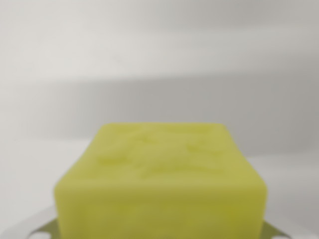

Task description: Pick yellow cube

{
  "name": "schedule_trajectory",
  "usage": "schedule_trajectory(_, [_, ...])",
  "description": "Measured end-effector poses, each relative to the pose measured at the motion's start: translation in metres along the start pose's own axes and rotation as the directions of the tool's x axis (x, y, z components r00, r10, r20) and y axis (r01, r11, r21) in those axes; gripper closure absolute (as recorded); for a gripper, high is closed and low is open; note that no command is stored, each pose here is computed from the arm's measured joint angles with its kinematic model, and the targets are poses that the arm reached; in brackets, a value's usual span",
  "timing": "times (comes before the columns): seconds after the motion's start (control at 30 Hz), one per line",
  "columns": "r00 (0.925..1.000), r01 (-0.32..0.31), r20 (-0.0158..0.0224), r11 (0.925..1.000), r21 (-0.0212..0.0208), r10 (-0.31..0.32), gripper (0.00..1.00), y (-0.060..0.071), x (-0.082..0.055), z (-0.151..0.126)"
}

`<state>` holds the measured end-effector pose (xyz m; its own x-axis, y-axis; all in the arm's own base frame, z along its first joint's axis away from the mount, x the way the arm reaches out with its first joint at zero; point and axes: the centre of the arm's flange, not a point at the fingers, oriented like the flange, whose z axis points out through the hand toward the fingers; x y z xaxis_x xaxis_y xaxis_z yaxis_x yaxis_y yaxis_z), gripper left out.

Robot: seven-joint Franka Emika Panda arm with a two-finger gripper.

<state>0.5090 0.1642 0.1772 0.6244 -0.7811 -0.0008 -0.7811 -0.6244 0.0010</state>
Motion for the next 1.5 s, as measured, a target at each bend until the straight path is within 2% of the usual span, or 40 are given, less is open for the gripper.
schedule_trajectory(1.5, [1.0000, 0.000, 0.0001, 1.0000, -0.0001, 0.000, 1.00, 0.000, 0.000, -0.075])
